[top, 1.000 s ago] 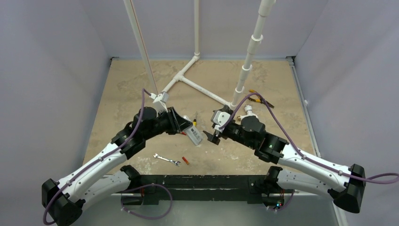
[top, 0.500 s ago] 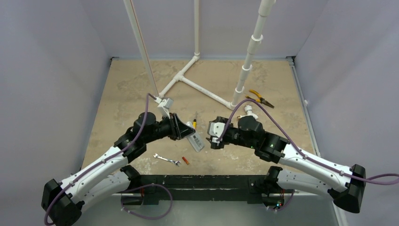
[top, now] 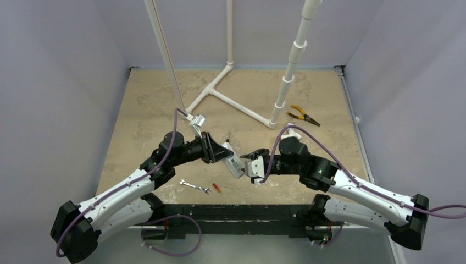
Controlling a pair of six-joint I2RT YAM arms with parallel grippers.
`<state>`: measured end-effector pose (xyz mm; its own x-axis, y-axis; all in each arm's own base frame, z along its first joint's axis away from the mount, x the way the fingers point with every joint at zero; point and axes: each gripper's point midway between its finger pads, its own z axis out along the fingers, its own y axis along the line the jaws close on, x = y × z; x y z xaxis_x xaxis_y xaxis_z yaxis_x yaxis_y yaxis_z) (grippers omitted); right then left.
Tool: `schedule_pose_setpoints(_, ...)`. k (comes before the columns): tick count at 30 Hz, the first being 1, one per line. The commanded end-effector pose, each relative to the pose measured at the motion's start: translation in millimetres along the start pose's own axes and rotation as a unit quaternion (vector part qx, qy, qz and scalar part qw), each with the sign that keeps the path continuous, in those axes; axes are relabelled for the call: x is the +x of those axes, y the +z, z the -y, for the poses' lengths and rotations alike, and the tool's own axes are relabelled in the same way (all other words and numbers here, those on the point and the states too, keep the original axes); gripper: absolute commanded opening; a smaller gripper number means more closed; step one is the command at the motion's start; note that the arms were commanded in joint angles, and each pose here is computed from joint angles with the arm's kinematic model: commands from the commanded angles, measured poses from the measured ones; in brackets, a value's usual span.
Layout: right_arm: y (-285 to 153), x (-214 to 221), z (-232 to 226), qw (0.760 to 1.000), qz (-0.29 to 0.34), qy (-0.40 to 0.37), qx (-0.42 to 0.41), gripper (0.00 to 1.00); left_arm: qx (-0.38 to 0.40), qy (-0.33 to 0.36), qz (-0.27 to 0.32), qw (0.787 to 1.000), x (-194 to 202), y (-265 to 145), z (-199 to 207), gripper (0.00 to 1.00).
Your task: Load the batteries into the remote control
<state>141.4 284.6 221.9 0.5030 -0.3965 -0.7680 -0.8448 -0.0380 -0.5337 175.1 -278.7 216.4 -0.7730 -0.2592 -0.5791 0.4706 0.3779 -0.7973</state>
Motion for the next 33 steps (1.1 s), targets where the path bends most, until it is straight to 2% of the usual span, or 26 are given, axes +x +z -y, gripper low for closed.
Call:
schedule_pose_setpoints(1,1,-15,-4,0.998,0.034,-0.052,-0.023,0.40,0.058,-0.024,0.011,0.998,-6,3,20,0.00)
schedule_pose_setpoints(12,-4,-22,-18,0.994,0.054,-0.077,-0.064,0.44,0.093,-0.086,-0.002,0.992,2,12,22,0.00)
schedule_pose_setpoints(16,-10,-24,-21,0.992,0.053,-0.085,-0.072,0.39,0.078,-0.101,-0.005,0.992,2,13,18,0.00)
schedule_pose_setpoints(33,-12,-13,-31,0.992,0.027,-0.075,-0.101,0.38,0.072,-0.108,-0.009,0.991,0,11,21,0.00)
